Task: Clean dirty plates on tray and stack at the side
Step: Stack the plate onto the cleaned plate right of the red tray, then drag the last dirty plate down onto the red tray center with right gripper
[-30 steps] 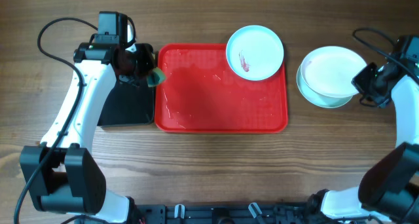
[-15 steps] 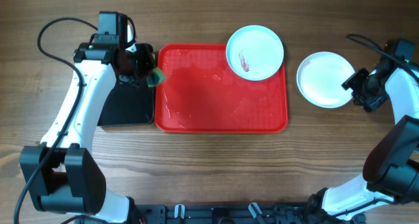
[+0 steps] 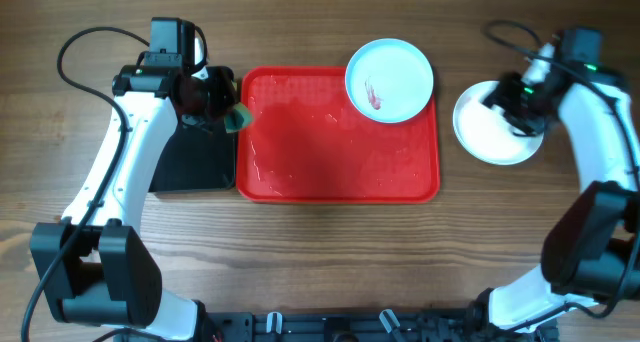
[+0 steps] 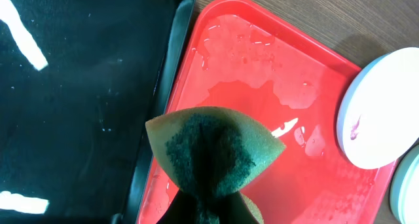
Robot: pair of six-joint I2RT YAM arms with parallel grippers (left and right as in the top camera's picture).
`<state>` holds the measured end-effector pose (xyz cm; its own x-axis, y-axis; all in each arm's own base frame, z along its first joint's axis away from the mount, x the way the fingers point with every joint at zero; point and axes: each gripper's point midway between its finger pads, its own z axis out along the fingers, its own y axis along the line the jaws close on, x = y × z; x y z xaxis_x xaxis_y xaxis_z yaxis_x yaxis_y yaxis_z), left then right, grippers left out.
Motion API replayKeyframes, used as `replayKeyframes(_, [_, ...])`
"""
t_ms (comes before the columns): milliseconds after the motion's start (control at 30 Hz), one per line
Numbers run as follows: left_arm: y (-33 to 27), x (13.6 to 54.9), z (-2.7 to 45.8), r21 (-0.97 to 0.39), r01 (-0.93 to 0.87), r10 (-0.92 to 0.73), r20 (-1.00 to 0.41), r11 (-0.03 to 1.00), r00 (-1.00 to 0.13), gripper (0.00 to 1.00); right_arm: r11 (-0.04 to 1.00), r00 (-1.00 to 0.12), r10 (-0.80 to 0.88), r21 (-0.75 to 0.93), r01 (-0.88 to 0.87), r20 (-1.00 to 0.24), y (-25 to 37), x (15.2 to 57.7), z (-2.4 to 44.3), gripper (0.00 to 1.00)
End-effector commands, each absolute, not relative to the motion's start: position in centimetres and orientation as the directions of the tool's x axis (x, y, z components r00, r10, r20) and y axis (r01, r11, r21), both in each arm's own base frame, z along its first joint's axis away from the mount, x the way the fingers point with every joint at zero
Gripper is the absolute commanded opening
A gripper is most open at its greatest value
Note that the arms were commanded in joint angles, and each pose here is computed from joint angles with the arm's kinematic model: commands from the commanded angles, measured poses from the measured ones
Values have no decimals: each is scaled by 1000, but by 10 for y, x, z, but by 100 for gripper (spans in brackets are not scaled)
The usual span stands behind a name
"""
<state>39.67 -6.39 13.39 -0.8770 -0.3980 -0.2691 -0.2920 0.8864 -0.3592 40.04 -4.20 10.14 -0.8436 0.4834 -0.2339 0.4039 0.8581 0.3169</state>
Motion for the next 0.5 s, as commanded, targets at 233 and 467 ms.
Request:
replayKeyframes(233, [-64,396,133,-355,-274,-380,-276,894,-883,4,852,-807,516,273,447,-288,56,429,94,49])
replayKeyframes(467, [-64,396,133,-355,-274,-380,-276,894,-883,4,830,-817,546,253,498,-185,70,425,51,43])
